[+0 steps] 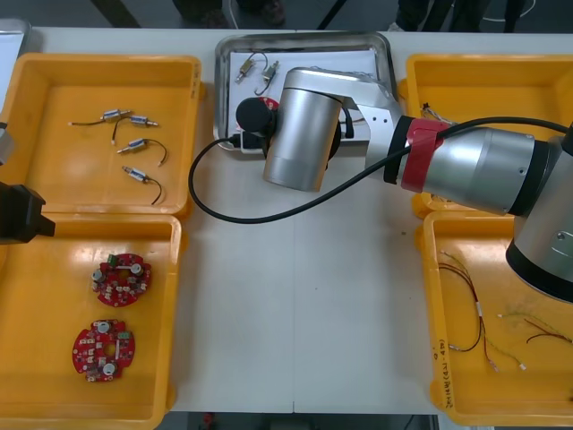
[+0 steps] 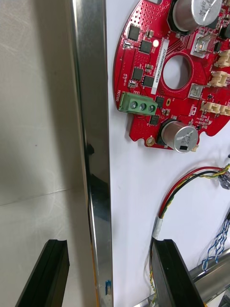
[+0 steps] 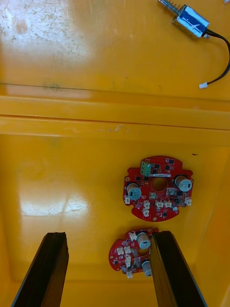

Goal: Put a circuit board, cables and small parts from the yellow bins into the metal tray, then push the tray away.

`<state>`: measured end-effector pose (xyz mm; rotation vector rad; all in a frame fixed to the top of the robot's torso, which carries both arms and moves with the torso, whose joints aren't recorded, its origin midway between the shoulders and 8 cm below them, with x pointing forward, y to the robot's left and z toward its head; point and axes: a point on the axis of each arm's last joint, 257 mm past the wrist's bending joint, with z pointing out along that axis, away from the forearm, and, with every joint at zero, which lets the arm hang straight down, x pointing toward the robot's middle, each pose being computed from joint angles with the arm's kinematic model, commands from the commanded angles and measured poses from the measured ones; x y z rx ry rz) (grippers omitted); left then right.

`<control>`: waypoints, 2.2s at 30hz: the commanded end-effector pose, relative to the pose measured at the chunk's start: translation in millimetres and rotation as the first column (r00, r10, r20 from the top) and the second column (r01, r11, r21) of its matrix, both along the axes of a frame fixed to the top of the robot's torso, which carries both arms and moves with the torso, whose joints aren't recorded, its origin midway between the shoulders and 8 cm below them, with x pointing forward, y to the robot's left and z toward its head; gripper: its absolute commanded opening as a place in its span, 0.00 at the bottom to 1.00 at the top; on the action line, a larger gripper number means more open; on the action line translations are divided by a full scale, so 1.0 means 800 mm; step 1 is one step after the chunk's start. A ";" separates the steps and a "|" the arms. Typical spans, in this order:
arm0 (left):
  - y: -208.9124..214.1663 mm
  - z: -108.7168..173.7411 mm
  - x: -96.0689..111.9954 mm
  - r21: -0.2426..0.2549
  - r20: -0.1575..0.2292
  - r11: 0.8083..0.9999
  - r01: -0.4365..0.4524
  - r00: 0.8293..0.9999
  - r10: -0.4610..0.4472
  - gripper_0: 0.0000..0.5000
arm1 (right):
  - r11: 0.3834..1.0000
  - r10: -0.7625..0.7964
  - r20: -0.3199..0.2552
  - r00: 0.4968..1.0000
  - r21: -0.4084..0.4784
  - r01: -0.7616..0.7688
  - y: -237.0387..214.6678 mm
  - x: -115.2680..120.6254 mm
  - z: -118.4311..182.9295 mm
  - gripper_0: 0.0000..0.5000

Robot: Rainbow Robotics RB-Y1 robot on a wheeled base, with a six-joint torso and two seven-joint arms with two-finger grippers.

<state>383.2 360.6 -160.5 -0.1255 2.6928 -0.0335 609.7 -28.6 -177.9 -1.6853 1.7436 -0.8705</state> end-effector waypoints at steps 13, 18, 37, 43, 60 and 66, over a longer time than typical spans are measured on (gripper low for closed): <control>0.019 0.016 -0.006 0.075 0.016 0.996 0.052 0.998 -0.053 1.00 | 0.998 -0.044 -0.102 0.994 0.041 0.049 0.030 -0.064 0.065 1.00; 0.019 0.016 -0.006 0.075 0.016 0.996 0.052 0.998 -0.053 1.00 | 0.989 -0.095 -0.189 0.977 0.096 0.114 0.018 -0.104 0.070 1.00; 0.019 0.016 -0.006 0.075 0.016 0.996 0.052 0.998 -0.053 1.00 | 0.809 -0.219 -0.282 0.934 0.484 0.335 -0.016 -0.172 0.125 1.00; 0.019 0.016 -0.006 0.075 0.016 0.996 0.052 0.998 -0.053 1.00 | 0.679 -0.302 -0.344 0.889 0.577 0.454 -0.076 -0.179 0.120 1.00; 0.019 0.016 -0.006 0.075 0.016 0.996 0.052 0.998 -0.053 1.00 | 0.351 -0.463 -0.477 0.747 0.675 0.649 -0.247 -0.190 0.126 1.00; 0.019 0.016 -0.006 0.075 0.016 0.996 0.052 0.998 -0.053 1.00 | 0.235 -0.562 -0.469 0.681 0.699 0.675 -0.323 -0.211 0.121 1.00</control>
